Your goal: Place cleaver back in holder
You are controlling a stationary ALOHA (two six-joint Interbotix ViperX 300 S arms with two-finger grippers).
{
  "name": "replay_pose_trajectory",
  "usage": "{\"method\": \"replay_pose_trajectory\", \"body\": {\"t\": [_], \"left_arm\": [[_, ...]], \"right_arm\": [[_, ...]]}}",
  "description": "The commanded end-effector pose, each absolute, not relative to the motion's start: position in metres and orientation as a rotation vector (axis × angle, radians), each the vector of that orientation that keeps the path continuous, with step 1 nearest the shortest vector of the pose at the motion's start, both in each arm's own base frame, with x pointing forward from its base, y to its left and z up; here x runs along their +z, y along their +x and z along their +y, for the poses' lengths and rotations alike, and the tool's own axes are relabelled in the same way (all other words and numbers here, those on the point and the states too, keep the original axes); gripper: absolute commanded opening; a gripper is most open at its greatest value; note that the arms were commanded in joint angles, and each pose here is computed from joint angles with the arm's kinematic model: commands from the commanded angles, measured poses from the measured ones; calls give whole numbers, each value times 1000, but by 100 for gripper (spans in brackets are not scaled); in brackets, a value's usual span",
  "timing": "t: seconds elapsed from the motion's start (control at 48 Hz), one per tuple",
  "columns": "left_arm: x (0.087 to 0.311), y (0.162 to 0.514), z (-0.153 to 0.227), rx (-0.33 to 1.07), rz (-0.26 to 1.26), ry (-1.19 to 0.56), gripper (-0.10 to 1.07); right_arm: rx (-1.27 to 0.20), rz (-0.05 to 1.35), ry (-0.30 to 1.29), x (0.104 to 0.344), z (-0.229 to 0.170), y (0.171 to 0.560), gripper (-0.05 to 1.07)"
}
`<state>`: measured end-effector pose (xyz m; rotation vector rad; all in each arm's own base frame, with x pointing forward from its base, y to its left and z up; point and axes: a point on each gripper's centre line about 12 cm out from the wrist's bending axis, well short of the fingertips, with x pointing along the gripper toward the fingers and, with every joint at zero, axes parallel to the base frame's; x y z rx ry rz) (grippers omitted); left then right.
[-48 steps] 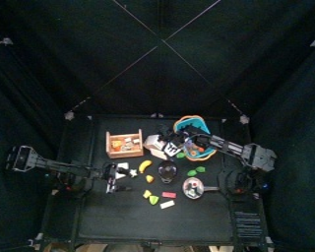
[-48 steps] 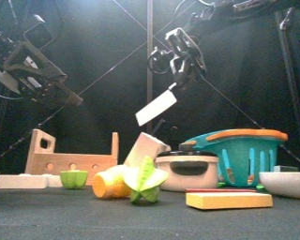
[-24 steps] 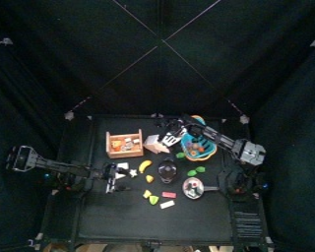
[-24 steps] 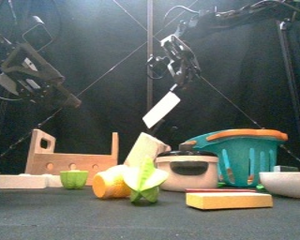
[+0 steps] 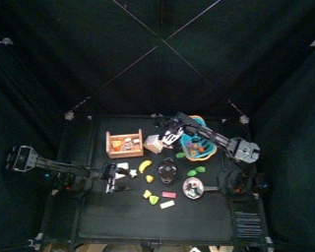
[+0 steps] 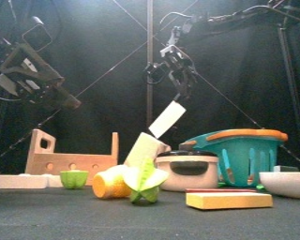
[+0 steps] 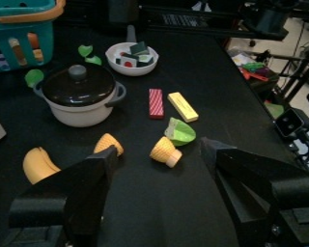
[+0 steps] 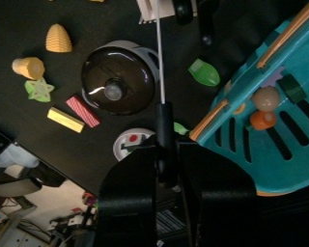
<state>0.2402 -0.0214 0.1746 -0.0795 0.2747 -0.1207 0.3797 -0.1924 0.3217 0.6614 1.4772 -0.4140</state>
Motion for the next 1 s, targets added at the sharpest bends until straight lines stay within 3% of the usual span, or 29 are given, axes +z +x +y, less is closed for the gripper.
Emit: {"method": "replay_pose_trajectory", "body": {"t": [0.0,0.979], "left_arm": [[178,243,-21,-120,261,-80,100],[177,242,-21,-118,265,-81,100]], "right_arm": [[-413,1436,634,339,-192,379,43],[-393,1462,578,342,-178,389,43]]}}
